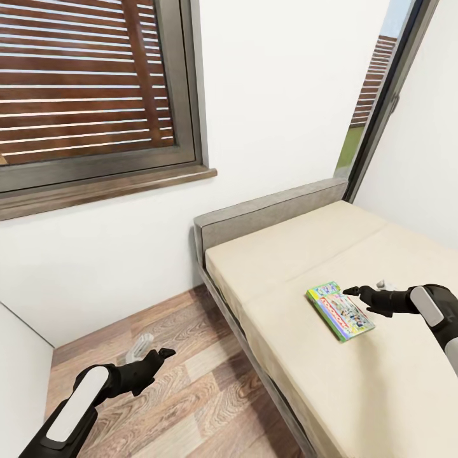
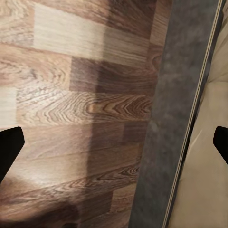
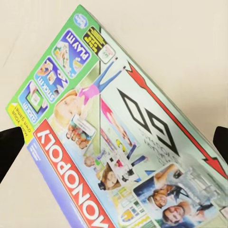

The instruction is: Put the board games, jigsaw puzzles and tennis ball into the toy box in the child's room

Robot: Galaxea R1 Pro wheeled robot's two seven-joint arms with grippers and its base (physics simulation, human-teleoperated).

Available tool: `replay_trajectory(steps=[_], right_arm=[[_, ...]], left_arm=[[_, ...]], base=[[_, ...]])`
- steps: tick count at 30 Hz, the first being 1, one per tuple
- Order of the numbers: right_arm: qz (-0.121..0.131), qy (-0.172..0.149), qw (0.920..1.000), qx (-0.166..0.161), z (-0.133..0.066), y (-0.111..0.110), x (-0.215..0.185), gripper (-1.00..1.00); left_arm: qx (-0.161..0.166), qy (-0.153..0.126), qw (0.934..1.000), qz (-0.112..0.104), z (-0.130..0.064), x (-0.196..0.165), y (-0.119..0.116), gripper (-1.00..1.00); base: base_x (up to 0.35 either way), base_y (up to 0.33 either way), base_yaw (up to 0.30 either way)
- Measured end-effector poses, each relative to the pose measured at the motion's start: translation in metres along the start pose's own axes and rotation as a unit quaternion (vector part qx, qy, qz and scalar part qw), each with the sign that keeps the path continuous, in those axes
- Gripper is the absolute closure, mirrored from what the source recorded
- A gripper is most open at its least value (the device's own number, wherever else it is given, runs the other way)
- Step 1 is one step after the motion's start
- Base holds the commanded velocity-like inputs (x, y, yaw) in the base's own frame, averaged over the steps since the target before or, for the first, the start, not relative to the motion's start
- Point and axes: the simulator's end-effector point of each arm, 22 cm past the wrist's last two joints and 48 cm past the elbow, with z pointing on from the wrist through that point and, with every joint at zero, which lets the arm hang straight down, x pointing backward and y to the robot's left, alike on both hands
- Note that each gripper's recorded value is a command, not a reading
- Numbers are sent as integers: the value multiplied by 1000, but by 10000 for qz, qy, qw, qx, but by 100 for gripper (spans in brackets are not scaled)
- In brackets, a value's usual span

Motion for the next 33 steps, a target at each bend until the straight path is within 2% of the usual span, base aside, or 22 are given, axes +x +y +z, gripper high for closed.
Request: replay_trajectory(steps=[14,22,33], right_arm=[[2,4,10000,-5,0,0,0,-100],[0,4,10000,-3,11,-9,9,-100],[0,-1,10000,-4,11,-9,9,-100]], left_arm=[[-3,-1,10000,-1,0,0,0,-100],[-4,-1,10000,0,12,4,12,-100],[-2,-1,10000,-2,12,4,12,-100]], base=[[0,0,0],[0,0,0],[0,0,0]])
